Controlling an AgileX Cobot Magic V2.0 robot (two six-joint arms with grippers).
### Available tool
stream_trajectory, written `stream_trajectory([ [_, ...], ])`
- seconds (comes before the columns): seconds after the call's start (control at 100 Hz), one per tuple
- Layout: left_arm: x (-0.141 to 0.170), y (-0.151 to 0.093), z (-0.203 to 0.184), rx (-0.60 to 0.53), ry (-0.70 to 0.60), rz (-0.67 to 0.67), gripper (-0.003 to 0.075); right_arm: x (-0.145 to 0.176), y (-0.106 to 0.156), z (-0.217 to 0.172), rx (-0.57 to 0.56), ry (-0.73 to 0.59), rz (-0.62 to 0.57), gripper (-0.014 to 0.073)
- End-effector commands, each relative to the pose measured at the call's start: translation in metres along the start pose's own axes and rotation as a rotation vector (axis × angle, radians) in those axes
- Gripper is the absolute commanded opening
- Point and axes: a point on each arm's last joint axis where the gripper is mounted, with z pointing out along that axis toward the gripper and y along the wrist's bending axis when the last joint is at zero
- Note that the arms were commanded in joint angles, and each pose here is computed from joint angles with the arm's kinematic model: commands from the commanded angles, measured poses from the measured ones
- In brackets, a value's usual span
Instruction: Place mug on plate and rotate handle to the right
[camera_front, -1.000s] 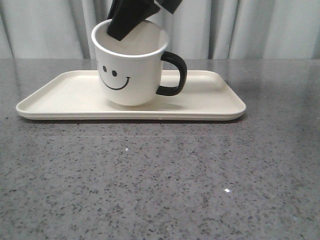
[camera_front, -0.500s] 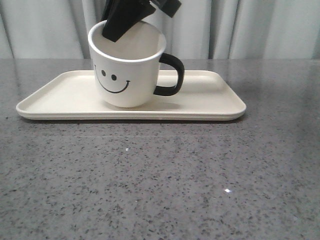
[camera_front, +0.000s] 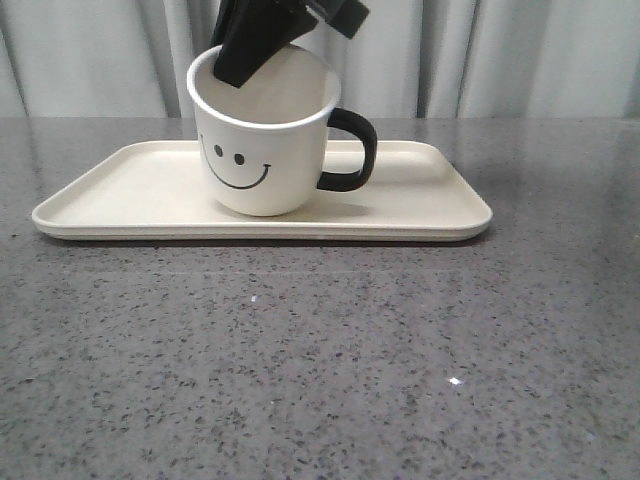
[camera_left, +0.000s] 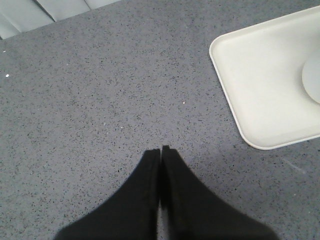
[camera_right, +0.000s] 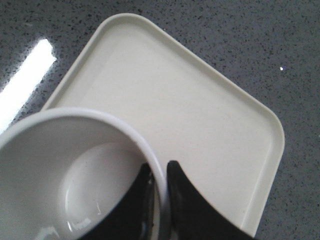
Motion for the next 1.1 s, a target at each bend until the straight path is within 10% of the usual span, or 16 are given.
stream_trajectory([
  [0.0, -0.0049, 0.0022, -0.0058, -0.009, -0.048, -0.001, -0.0020, -0.0200, 0.0072, -0.0295, -0.023, -0.045, -0.032, -0.0066],
  [1.09, -0.0049, 0.0022, -0.0058, -0.009, -0.048, -0.001, -0.0020, -0.0188, 0.0112, -0.0228, -0.048, -0.077, 0.025, -0.0046],
])
